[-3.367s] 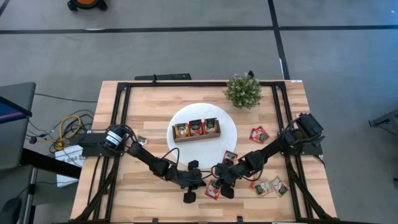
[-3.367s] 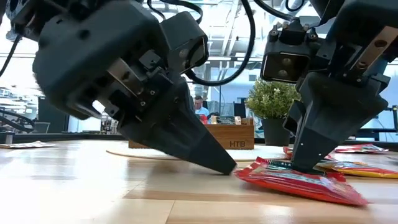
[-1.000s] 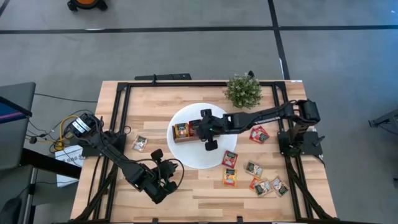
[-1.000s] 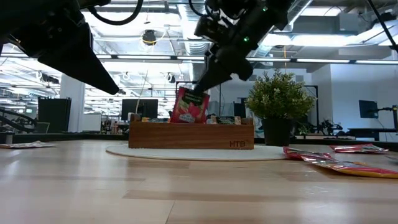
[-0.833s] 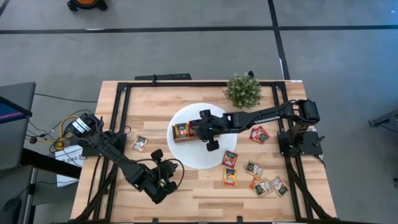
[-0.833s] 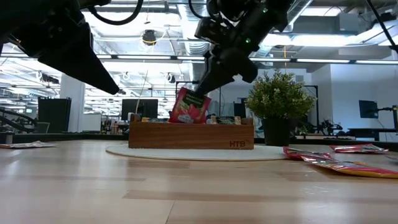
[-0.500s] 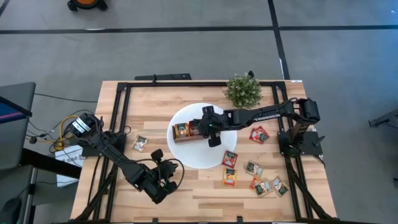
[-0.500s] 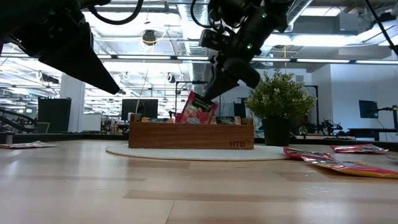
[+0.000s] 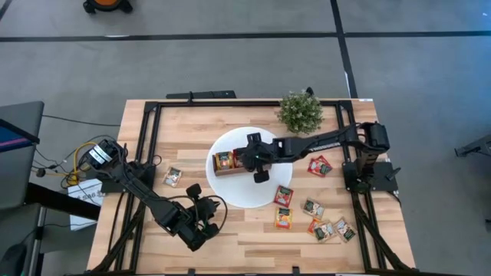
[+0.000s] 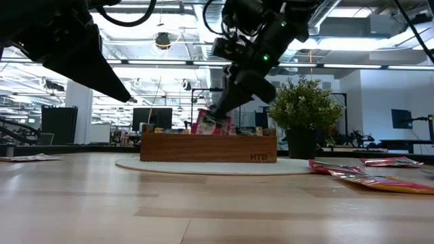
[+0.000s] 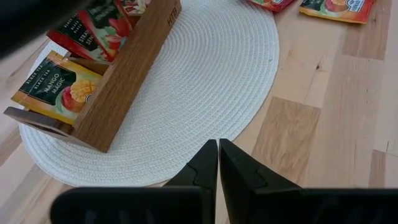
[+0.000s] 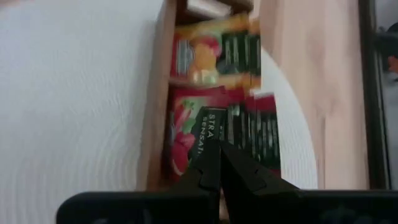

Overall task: Pick & Place Tea
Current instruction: Put the red tea bag into the middle section of the wooden organizer, then put the orange tea bag into the left section of the wooden organizer

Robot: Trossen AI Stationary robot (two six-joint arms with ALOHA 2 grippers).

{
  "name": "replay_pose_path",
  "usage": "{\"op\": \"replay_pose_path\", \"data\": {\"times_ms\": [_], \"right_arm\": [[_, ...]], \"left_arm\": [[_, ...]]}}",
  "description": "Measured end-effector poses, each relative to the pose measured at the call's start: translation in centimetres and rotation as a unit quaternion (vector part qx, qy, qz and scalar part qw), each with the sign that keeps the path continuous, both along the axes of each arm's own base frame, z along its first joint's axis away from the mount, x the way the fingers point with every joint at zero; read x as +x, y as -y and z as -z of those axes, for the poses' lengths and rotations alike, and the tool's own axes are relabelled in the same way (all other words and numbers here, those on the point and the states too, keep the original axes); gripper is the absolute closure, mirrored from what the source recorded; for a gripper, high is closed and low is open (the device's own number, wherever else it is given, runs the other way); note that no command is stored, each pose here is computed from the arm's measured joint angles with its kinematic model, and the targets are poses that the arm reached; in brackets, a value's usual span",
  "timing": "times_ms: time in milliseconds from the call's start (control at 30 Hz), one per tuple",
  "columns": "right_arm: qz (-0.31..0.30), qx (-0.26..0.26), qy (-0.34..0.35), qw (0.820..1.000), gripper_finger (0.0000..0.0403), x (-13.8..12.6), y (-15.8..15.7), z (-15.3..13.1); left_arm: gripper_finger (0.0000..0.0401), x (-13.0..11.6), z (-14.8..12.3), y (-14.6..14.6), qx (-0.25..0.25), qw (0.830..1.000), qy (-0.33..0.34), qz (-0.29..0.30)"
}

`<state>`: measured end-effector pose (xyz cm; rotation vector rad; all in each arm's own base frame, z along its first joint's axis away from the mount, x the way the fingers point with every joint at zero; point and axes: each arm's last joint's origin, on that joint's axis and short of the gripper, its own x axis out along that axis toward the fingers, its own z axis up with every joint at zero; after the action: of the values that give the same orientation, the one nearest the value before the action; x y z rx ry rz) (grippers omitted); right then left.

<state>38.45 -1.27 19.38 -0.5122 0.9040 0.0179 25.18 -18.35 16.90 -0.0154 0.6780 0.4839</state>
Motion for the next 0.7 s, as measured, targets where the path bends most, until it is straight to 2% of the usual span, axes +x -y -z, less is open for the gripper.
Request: {"op": "replay_pose_path", "data": {"times_ms": [133,333,433,500,600,700], "right_arm": [[0.006,-0.014,0.018,1.0,0.0378,0.3,-0.4,-0.3],[0.067,-0.06,0.036,0.995,0.0287,0.3,-0.2,-0.8],[0.11,-0.047,0.049,0.992,0.0248,0.0,-0.5,-1.2],[0.117,-0.03,0.06,0.991,0.0231,-0.1,-1.5,-1.5],[0.089,-0.018,0.051,0.995,0.0221,-0.7,-4.4,-1.5],[0.052,-0.014,0.004,0.999,0.0226,-2.9,-8.0,-1.7]], "left_arm": [[0.0392,0.0,0.0,0.0,0.0,1.0,0.0,0.0],[0.0392,0.0,0.0,0.0,0.002,1.0,0.003,-0.002],[0.0392,0.0,0.0,0.0,-0.003,1.0,0.007,-0.008],[0.0392,0.0,0.0,0.0,-0.006,1.0,0.008,-0.011],[0.0392,-0.2,0.1,-0.2,-0.01,1.0,0.007,-0.022],[0.0392,-0.3,0.1,-0.3,-0.013,0.999,0.005,-0.033]]}}
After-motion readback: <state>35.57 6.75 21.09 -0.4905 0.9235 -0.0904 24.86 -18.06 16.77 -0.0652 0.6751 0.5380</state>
